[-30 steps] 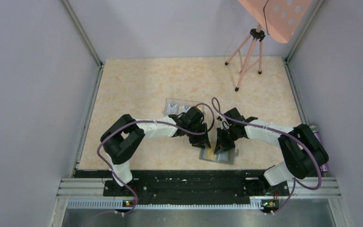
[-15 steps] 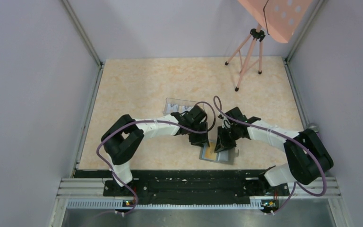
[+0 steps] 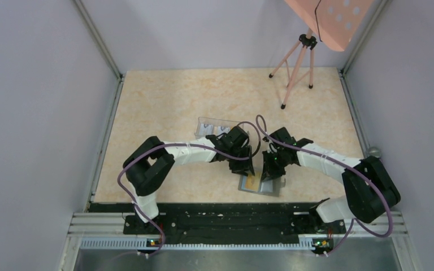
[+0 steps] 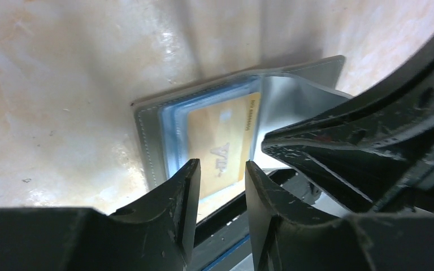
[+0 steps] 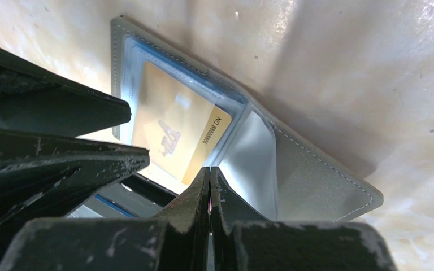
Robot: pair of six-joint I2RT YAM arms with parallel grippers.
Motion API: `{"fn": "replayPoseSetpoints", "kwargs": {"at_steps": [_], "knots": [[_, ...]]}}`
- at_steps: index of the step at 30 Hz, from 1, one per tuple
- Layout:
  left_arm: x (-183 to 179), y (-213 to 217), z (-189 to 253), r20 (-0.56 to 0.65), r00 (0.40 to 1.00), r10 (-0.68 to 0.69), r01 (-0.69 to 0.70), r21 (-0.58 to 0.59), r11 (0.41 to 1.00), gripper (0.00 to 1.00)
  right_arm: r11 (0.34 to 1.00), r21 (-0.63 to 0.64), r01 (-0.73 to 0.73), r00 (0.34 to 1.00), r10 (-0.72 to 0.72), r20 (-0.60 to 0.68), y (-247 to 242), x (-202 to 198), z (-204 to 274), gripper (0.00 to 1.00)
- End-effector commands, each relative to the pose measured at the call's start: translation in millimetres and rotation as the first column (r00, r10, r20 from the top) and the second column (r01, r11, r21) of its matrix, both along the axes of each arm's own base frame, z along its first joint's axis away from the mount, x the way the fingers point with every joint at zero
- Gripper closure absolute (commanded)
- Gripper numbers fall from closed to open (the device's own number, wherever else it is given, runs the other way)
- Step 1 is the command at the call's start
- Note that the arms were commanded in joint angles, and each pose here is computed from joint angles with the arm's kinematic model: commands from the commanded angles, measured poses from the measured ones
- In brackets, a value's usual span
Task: Put the credit cards into the card holder
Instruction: Insert the credit card into the card holder, then turn over the card slot in the card holder.
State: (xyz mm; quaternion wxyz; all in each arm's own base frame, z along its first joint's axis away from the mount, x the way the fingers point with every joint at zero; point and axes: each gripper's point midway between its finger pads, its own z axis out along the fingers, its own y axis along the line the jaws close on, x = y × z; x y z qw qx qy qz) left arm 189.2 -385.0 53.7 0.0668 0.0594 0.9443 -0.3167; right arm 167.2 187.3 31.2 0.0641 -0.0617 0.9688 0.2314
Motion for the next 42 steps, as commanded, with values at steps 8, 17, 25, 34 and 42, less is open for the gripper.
{"fn": "replayPoseSetpoints", "kwargs": {"at_steps": [8, 17, 25, 34, 42], "knots": [[-2, 1, -19, -0.034, 0.999, -0.025, 0.028, 0.072, 0.997, 0.59, 0.999, -0.031, -0.013, 1.0, 0.012, -0.02, -1, 3, -18, 1.0], [-3, -12, -6, -0.023, 0.998, -0.056, 0.056, 0.017, 0.998, 0.62, 1.0, 0.011, -0.008, 0.999, 0.008, -0.033, 8, 6, -20, 1.0], [1, -8, 13, 0.043, 0.999, -0.033, 0.033, -0.014, 0.999, 0.62, 1.0, 0.014, -0.009, 0.999, 0.009, -0.033, 10, 8, -21, 1.0], [4, 24, 1, 0.062, 0.998, 0.023, -0.032, 0.142, 0.989, 0.58, 1.0, 0.013, -0.011, 0.999, 0.011, -0.039, 9, 7, -22, 1.0], [-1, 10, -7, 0.016, 1.0, -0.018, 0.017, 0.1, 0.995, 0.61, 1.0, 0.017, -0.013, 0.999, 0.014, -0.045, 10, 6, -23, 1.0]]}}
